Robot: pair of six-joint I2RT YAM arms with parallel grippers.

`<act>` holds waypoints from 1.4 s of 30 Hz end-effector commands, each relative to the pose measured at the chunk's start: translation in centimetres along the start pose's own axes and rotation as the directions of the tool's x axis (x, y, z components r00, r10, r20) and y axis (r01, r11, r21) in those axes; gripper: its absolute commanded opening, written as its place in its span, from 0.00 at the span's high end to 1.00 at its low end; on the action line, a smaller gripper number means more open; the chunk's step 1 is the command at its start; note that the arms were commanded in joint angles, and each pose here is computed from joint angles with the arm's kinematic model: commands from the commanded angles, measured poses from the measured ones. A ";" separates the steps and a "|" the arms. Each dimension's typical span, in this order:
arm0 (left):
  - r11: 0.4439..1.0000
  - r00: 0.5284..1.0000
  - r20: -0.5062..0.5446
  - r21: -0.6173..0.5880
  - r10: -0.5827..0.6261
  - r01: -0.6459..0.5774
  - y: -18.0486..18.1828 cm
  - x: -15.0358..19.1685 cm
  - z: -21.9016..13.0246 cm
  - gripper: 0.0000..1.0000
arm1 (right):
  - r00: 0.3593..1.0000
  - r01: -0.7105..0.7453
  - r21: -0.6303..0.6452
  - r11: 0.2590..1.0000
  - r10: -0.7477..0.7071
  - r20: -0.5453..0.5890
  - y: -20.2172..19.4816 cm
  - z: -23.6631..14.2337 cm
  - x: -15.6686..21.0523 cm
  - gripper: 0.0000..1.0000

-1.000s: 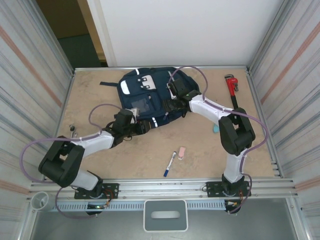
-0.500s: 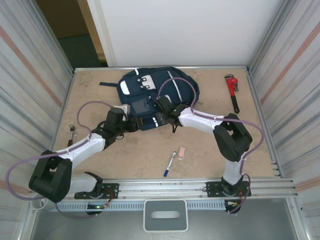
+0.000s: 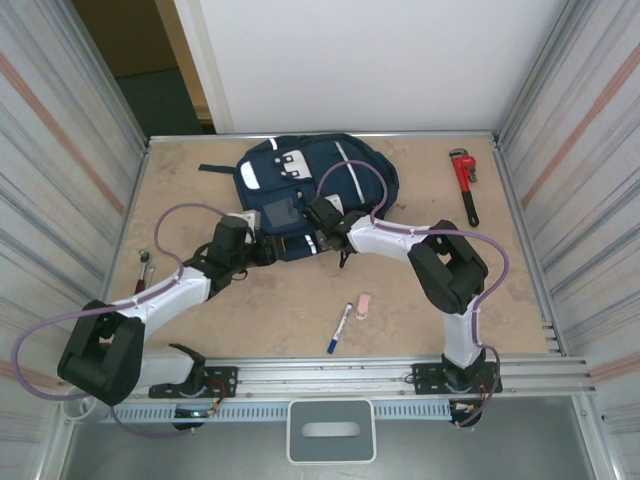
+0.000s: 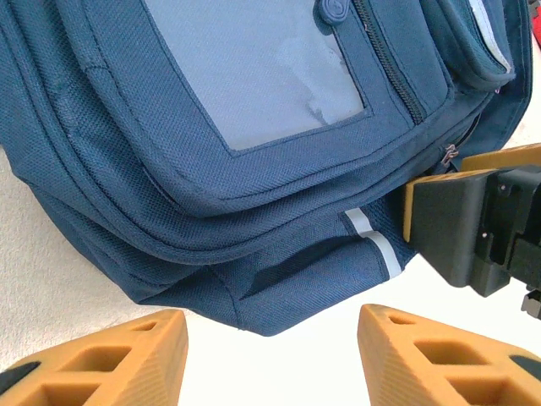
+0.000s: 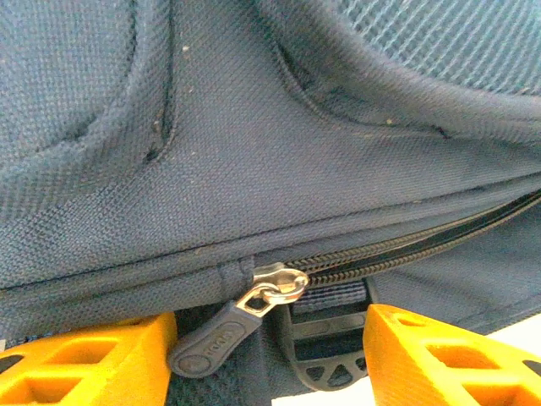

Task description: Pack the student bag

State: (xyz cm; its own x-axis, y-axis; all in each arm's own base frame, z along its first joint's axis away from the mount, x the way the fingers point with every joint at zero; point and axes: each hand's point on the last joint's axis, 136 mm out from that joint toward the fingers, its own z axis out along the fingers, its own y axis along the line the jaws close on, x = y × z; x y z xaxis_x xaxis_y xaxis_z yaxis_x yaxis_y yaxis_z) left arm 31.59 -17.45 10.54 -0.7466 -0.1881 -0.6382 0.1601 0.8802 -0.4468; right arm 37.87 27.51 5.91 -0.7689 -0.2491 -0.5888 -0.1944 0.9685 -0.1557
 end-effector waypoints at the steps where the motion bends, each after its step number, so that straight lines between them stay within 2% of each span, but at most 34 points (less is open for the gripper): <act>1: 1.000 1.000 0.001 -0.007 0.017 -0.017 0.2 0.1 0.0 0.44 | 0.999 -0.027 0.045 0.999 0.025 0.030 -0.5 -0.2 -1.1 0.47; 20: 1.000 1.000 0.004 -0.010 0.028 -0.028 0.2 -0.1 0.0 0.44 | 1.000 -0.014 0.061 0.998 0.014 0.007 -0.3 0.4 -0.5 0.77; 24: 1.000 1.000 0.002 -0.011 0.028 -0.028 0.2 -0.1 0.0 0.44 | 1.000 -0.007 0.067 0.998 0.006 0.010 -0.3 0.1 -0.3 0.82; 30: 0.999 0.999 0.020 -0.006 0.036 -0.036 -0.1 -0.6 -0.5 0.43 | 0.999 -0.026 0.051 0.998 0.023 0.048 -0.7 -1.4 -1.1 0.95; 32: 0.999 0.998 0.041 -0.011 0.046 -0.046 -0.2 -1.1 -1.0 0.40 | 0.998 -0.030 0.023 0.999 0.029 0.062 -0.7 -2.0 -1.5 0.97; 38: 0.990 0.985 0.101 -0.026 0.138 -0.136 -1.0 -3.3 -2.1 0.34 | 0.996 -0.061 -0.103 0.993 0.068 0.063 -0.6 -3.4 -2.0 1.00; 40: 0.977 0.968 0.131 -0.026 0.215 -0.214 -1.9 -4.3 -2.3 0.33 | 0.994 -0.080 -0.152 0.985 0.089 0.055 -0.8 -3.6 -2.0 1.00; 42: 0.945 0.931 0.164 -0.034 0.326 -0.325 -3.0 -5.4 -2.3 0.33 | 0.992 -0.105 -0.238 0.966 0.119 0.044 -0.8 -3.9 -2.1 1.00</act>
State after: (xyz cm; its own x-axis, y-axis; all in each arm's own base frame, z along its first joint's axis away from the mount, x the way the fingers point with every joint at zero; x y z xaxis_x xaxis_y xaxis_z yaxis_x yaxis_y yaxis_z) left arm 32.39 -17.37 13.41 -0.6607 -0.0729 -0.7471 0.2673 0.9072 -0.3248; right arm 37.57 27.16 8.47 -0.7598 -0.1646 -0.6290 -0.2055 0.9786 -0.0078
